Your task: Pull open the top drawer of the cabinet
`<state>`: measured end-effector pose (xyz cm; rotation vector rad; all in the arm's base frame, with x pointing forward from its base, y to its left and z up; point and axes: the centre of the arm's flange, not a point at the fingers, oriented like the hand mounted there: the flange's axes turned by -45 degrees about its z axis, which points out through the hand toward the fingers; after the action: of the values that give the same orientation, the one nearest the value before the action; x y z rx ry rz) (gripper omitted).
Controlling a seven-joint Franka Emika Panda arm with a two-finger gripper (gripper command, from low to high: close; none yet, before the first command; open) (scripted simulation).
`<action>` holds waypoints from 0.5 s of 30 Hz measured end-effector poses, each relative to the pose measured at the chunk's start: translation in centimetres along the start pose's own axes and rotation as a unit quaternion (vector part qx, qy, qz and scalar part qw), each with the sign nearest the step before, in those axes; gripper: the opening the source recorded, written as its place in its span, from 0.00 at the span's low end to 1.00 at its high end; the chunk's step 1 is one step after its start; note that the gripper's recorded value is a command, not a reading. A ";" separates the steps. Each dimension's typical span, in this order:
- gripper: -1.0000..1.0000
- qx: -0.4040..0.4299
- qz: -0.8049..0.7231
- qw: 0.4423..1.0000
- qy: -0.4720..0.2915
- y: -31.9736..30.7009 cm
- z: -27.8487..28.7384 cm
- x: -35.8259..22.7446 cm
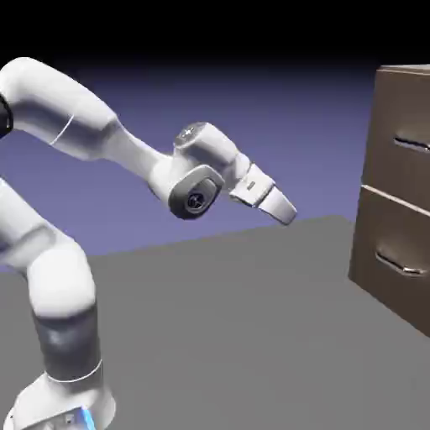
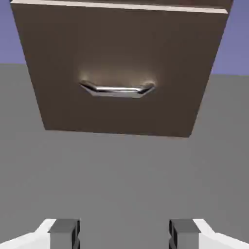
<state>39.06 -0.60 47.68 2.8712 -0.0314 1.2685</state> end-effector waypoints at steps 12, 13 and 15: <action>0.50 -0.037 0.292 0.937 0.189 6.3 -14.5 10.6; 0.50 -0.035 0.310 0.928 0.205 6.4 -15.7 11.2; 0.50 -0.029 0.343 0.909 0.236 6.3 -18.1 12.3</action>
<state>33.81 -6.94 68.97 2.4736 -1.1300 1.9721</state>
